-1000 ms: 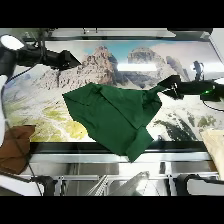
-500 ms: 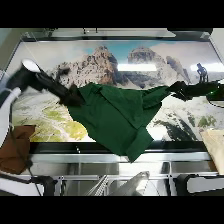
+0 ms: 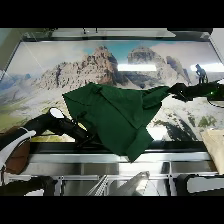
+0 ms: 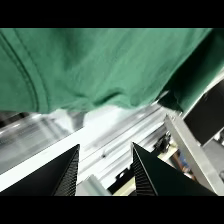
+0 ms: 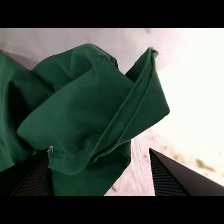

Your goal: Fold the shirts.

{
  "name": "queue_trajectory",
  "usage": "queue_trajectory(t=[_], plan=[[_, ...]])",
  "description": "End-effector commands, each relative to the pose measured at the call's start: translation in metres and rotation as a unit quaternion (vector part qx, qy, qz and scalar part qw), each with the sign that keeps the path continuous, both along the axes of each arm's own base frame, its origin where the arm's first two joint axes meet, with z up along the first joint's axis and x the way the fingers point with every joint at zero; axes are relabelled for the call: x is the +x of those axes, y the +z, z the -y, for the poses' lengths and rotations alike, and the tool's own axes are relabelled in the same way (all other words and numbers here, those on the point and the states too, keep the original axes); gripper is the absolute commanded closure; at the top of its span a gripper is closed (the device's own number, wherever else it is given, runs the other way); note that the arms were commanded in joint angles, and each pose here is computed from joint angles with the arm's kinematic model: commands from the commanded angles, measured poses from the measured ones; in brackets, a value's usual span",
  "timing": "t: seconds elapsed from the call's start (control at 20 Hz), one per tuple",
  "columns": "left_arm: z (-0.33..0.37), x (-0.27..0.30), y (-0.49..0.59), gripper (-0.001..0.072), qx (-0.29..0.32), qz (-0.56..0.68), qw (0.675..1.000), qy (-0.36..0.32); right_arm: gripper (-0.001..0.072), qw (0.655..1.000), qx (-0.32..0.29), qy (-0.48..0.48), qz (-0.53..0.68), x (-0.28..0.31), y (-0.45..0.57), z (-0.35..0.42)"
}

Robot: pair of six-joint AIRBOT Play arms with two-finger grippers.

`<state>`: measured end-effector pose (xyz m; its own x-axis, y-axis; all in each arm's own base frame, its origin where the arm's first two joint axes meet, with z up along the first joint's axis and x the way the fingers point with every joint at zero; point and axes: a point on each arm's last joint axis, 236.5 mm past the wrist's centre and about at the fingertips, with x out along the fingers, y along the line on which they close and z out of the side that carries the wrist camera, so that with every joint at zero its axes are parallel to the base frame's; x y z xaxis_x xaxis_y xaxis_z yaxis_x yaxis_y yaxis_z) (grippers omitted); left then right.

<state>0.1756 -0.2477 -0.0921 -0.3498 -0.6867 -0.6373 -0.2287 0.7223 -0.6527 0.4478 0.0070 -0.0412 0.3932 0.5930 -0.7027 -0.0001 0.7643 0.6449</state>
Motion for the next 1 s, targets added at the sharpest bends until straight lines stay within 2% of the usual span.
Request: queue_trajectory(t=[0.0,0.2,0.25,0.4,0.55,0.6,0.65,0.8,0.9,0.95], plan=[[0.011,-0.012,-0.013,0.0364,0.008,0.0,1.0,0.018,0.0046,1.0,0.001,0.001,-0.001,0.0,0.0,0.0],[0.013,0.008,-0.04,0.0364,0.038,0.018,0.998,0.043,0.0046,1.0,-0.005,-0.005,0.008,0.005,0.004,0.004],[0.015,0.022,-0.041,0.0405,0.037,0.032,0.998,0.048,0.0046,1.0,-0.007,-0.005,0.012,0.008,0.006,0.005],[0.028,0.074,-0.038,0.0403,0.034,0.087,0.993,0.069,0.0046,1.0,-0.01,-0.005,0.02,0.012,0.012,0.007],[0.038,0.095,-0.039,0.0408,0.028,0.094,0.993,0.062,0.0046,1.0,-0.011,-0.005,0.022,0.013,0.012,0.007],[0.041,0.095,-0.04,0.0566,0.024,0.087,0.994,0.054,0.0046,1.0,-0.013,-0.008,0.024,0.014,0.012,0.009],[0.044,0.094,-0.04,0.0693,0.014,0.088,0.995,0.036,0.0046,0.999,-0.017,-0.011,0.026,0.015,0.012,0.012],[0.034,0.091,-0.034,0.0694,0.011,0.093,0.995,-0.017,0.0046,0.999,-0.022,-0.035,0.029,0.017,0.013,0.035],[-0.004,0.093,-0.032,0.0694,0.056,0.099,0.992,-0.057,0.0046,0.998,-0.033,-0.035,0.039,0.013,0.013,0.055],[-0.032,0.104,-0.029,0.0693,0.092,0.11,0.988,-0.053,0.0045,0.998,-0.031,-0.036,0.037,0.009,0.013,0.06]])
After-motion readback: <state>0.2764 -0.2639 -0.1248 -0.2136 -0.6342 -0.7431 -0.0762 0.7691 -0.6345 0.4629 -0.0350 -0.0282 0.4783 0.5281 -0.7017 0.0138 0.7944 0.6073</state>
